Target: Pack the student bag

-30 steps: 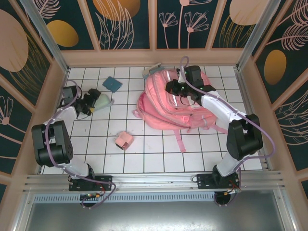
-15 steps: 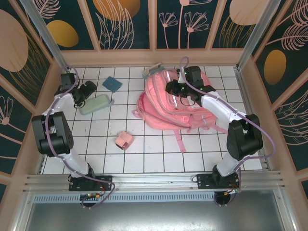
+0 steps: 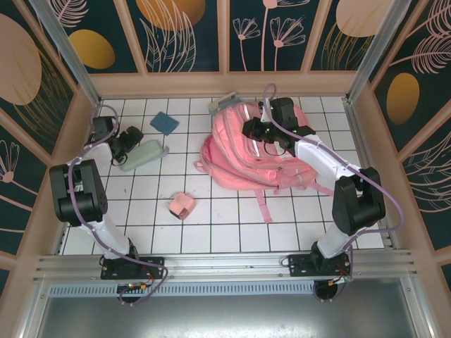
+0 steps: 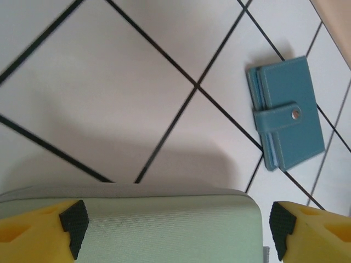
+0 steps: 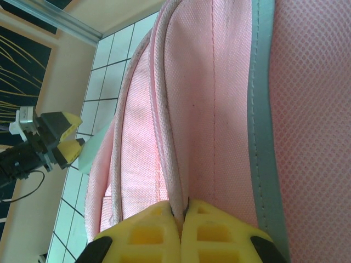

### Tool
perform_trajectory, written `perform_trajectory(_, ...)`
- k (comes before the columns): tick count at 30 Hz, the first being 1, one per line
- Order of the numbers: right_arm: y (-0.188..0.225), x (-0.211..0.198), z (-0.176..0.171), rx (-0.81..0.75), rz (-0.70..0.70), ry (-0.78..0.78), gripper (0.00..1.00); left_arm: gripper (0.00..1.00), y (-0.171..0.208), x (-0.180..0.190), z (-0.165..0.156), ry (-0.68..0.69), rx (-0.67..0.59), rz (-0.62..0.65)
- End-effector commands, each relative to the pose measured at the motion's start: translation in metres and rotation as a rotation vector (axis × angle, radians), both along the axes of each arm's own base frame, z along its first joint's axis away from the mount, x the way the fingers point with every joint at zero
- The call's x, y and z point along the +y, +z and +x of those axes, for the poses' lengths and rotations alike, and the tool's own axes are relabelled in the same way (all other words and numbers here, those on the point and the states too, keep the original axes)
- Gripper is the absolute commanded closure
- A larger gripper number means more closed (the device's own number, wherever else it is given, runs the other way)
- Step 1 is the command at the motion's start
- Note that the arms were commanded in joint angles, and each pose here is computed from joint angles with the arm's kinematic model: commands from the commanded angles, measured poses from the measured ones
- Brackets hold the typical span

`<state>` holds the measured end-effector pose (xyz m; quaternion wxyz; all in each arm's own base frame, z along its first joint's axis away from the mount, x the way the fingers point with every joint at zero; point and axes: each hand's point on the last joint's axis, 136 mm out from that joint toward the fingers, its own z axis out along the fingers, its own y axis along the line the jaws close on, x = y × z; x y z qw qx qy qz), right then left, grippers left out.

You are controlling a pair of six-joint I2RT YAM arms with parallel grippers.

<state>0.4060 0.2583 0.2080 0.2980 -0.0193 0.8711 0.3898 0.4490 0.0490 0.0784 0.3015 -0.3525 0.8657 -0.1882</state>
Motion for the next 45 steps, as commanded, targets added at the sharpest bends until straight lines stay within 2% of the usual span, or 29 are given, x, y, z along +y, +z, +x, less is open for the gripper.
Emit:
perform_trajectory(1,0.021,0.004,-0.006,-0.049,0.034,0.019,1.00,0.12,-0.030,-0.034,-0.036,0.010,0.120,-0.162)
perform_trajectory(3,0.020,0.005,-0.005,-0.048,0.037,0.023,1.00,0.12,-0.035,-0.051,-0.045,0.001,0.138,-0.202)
perform_trajectory(7,0.021,0.006,-0.004,-0.050,0.043,0.024,1.00,0.12,-0.016,-0.074,-0.054,-0.006,0.097,-0.253)
perform_trajectory(12,0.017,0.007,-0.005,-0.041,0.045,0.027,1.00,0.11,0.000,-0.089,-0.064,-0.053,0.070,-0.259)
perform_trajectory(19,0.018,0.008,-0.005,-0.043,0.050,0.031,1.00,0.11,0.004,-0.068,-0.060,-0.169,0.117,-0.016)
perform_trajectory(20,0.018,0.008,-0.005,-0.042,0.051,0.031,1.00,0.11,0.012,-0.067,-0.049,-0.188,0.090,0.008)
perform_trajectory(24,0.016,0.008,-0.007,-0.037,0.050,0.032,1.00,0.10,0.010,-0.064,-0.029,-0.240,0.084,0.062)
perform_trajectory(26,0.017,0.008,-0.009,-0.037,0.050,0.033,1.00,0.10,-0.004,-0.057,-0.021,-0.240,0.123,0.094)
perform_trajectory(30,0.019,0.005,-0.012,-0.042,0.045,0.023,1.00,0.10,-0.026,-0.050,-0.025,-0.242,0.204,0.131)
perform_trajectory(37,0.017,0.001,-0.016,-0.044,0.041,0.014,1.00,0.11,-0.039,-0.064,-0.065,-0.242,0.252,0.041)
perform_trajectory(42,0.015,0.002,-0.015,-0.042,0.042,0.018,1.00,0.12,-0.032,-0.087,-0.093,-0.246,0.212,-0.093)
perform_trajectory(45,0.014,0.004,-0.014,-0.037,0.047,0.025,1.00,0.12,-0.019,-0.100,-0.099,-0.258,0.176,-0.114)
